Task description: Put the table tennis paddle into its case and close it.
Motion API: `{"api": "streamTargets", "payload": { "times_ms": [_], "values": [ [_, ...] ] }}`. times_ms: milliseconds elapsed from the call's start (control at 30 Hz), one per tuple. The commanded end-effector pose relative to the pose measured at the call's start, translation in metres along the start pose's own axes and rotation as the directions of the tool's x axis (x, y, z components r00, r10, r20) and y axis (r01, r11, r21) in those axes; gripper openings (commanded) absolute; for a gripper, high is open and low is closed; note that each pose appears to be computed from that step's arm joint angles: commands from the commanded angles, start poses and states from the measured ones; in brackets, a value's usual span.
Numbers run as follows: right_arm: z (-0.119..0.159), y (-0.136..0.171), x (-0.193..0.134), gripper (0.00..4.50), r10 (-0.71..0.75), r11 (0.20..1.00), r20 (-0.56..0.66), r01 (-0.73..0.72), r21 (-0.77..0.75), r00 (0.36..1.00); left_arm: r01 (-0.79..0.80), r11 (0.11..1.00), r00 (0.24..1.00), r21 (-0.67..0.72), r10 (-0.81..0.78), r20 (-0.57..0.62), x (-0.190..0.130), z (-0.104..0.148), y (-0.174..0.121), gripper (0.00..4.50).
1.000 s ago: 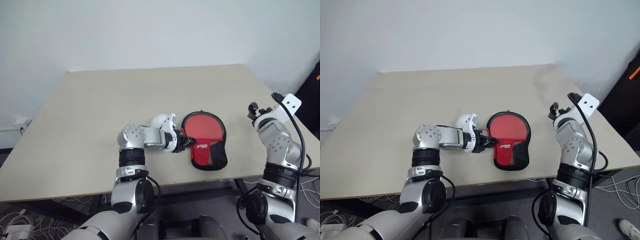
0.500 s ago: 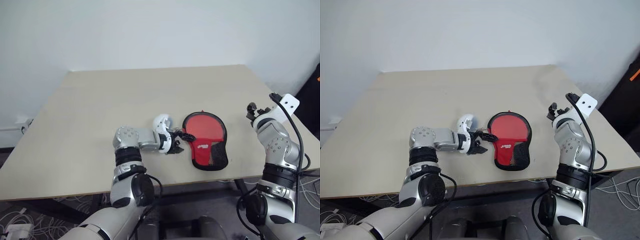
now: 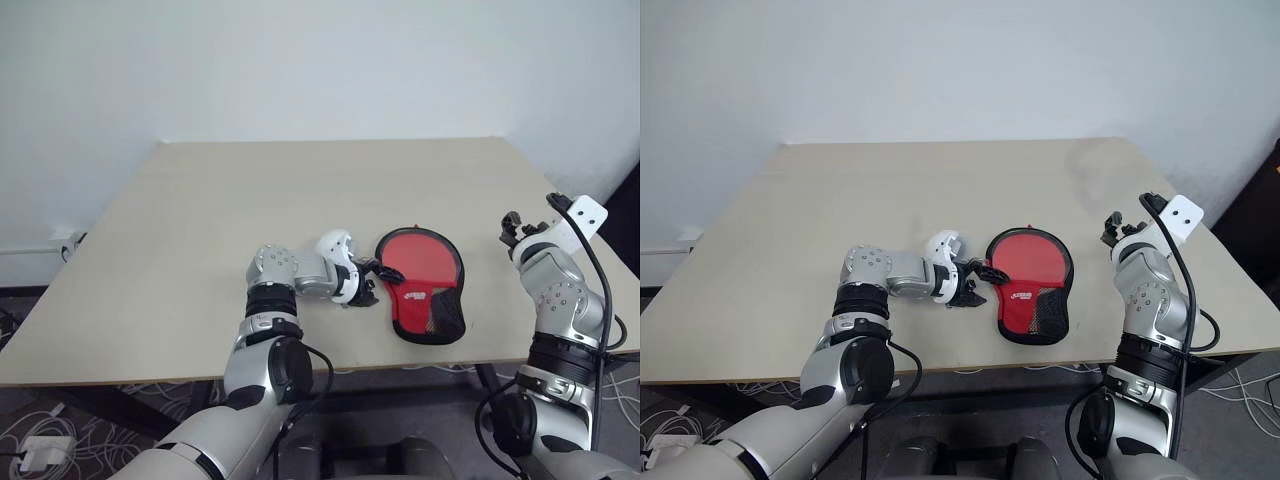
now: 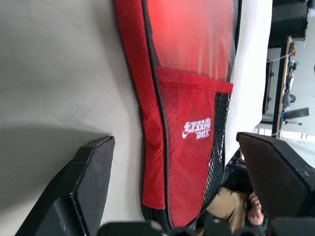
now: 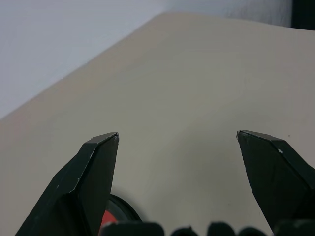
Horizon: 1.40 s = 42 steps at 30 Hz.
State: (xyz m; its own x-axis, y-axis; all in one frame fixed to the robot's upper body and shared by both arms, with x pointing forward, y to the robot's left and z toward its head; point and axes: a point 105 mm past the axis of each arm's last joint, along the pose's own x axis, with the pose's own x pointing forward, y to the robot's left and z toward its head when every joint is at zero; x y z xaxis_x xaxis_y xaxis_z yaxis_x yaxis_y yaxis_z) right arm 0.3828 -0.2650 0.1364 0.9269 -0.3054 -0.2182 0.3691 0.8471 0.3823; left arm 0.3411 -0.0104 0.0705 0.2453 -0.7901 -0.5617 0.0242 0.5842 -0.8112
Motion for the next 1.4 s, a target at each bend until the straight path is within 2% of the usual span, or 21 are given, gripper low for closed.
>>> {"api": "streamTargets", "payload": {
  "times_ms": [33, 200, 567, 700, 867, 967, 1233, 1300, 1400],
  "values": [
    [0.019, 0.005, -0.006, 4.17, 0.016, 1.000, 0.069, -0.017, 0.011, 0.997, 0.140, 0.988, 0.976, 0.060, -0.127, -0.179, 0.032, -0.043, -0.047, 4.23],
    [0.017, 0.007, -0.004, 4.17, 0.018, 1.000, 0.063, -0.018, 0.009, 0.998, 0.173, 0.983, 0.969, 0.060, -0.159, -0.191, 0.033, -0.046, -0.051, 4.23],
    [0.019, 0.013, 0.000, 4.17, 0.033, 0.999, 0.060, -0.033, -0.002, 0.998, 0.133, 0.989, 0.973, 0.063, -0.118, -0.199, 0.049, -0.057, -0.039, 4.23],
    [0.016, 0.015, 0.000, 4.17, 0.035, 0.999, 0.054, -0.035, -0.007, 0.998, 0.158, 0.985, 0.964, 0.067, -0.139, -0.227, 0.053, -0.065, -0.041, 3.31],
    [0.016, 0.014, -0.001, 4.17, 0.033, 0.999, 0.053, -0.033, -0.007, 0.998, 0.198, 0.979, 0.959, 0.058, -0.181, -0.220, 0.052, -0.064, -0.046, 1.51],
    [0.016, 0.012, 0.000, 4.17, 0.027, 1.000, 0.053, -0.027, -0.007, 0.998, 0.170, 0.981, 0.969, 0.088, -0.151, -0.195, 0.054, -0.060, -0.042, 0.43],
    [0.015, 0.013, 0.001, 4.17, 0.025, 1.000, 0.050, -0.025, -0.004, 0.998, 0.162, 0.983, 0.968, 0.083, -0.142, -0.206, 0.054, -0.061, -0.039, 0.43],
    [0.015, 0.013, 0.001, 4.17, 0.025, 1.000, 0.050, -0.025, -0.004, 0.998, 0.179, 0.980, 0.966, 0.086, -0.158, -0.207, 0.052, -0.061, -0.042, 0.08],
    [0.014, 0.014, 0.002, 4.17, 0.027, 1.000, 0.048, -0.027, -0.003, 0.998, 0.191, 0.976, 0.963, 0.100, -0.167, -0.211, 0.049, -0.060, -0.045, 0.02]
  ]
}}
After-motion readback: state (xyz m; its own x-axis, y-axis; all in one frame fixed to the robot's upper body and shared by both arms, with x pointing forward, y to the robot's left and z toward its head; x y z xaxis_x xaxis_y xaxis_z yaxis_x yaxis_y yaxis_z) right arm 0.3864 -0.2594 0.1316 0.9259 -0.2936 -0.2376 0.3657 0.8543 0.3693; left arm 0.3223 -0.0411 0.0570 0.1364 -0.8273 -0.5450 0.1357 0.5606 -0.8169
